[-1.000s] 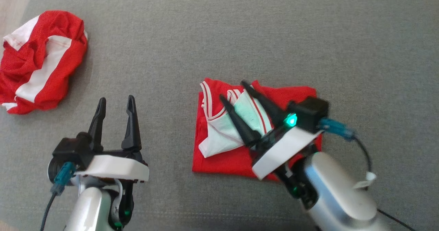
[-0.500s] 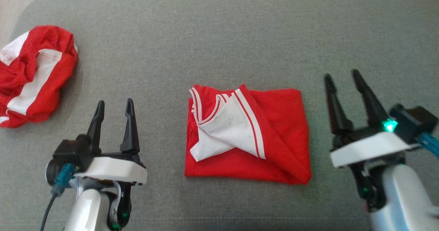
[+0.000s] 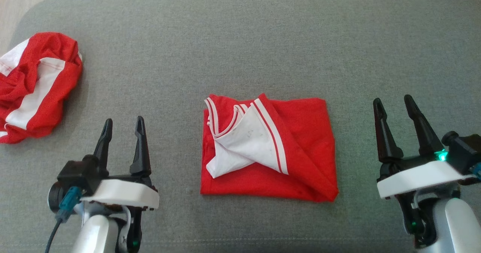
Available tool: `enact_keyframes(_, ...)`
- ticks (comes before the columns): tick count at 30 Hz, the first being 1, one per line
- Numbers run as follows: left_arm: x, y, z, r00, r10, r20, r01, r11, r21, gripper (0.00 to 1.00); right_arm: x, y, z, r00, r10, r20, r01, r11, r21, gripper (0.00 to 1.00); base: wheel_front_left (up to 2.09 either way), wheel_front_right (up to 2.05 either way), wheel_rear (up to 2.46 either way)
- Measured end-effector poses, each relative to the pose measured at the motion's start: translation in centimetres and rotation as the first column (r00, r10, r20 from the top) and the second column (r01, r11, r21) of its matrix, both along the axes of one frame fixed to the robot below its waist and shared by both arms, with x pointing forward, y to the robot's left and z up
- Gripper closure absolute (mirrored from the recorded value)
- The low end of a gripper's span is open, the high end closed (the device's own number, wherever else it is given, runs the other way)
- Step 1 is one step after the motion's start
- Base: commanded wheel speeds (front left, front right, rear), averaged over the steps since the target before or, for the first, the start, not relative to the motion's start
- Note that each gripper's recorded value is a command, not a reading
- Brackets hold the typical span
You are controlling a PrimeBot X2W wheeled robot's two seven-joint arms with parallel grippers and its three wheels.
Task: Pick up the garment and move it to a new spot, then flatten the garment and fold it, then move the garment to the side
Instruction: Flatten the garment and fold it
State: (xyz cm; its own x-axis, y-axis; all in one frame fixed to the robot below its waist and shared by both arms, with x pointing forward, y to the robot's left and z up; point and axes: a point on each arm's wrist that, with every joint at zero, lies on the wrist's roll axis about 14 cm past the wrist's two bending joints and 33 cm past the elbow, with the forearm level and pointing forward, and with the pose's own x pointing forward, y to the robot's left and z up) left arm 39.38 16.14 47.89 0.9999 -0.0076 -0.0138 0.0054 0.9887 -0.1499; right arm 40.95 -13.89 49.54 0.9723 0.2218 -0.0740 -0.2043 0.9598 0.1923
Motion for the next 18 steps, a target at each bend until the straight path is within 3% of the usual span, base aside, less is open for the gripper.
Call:
enact_keyframes(12,0.1,0.1,-0.3,1.0,0.0,-0.009,0.0,1.0,0.008,0.0,0.1,-0.3,-0.6,1.0,-0.006,-0.019,0.005,0.999,-0.034,0.0,0.0,0.0,0.0)
enact_keyframes(13,0.2,0.1,-0.3,1.0,0.0,-0.01,0.0,1.0,0.009,0.0,0.1,-0.2,-0.8,1.0,-0.002,-0.023,0.001,0.999,-0.038,0.08,0.0,0.0,0.0)
enact_keyframes(14,0.2,0.1,-0.4,1.0,0.0,-0.011,0.0,1.0,0.009,0.0,0.1,-0.1,-0.9,1.0,0.002,-0.029,-0.003,0.999,-0.039,0.75,0.0,0.0,0.0)
enact_keyframes(15,0.2,0.1,-0.4,1.0,0.001,-0.013,0.0,1.0,0.009,0.0,0.1,0.1,-1.2,0.999,0.011,-0.041,-0.012,0.999,-0.041,1.0,0.0,0.0,0.0)
enact_keyframes(18,0.2,0.1,-0.6,1.0,0.001,-0.02,-0.001,1.0,0.009,0.0,0.1,1.3,-2.7,0.995,0.055,-0.085,-0.059,0.997,-0.049,1.0,0.0,0.0,0.0)
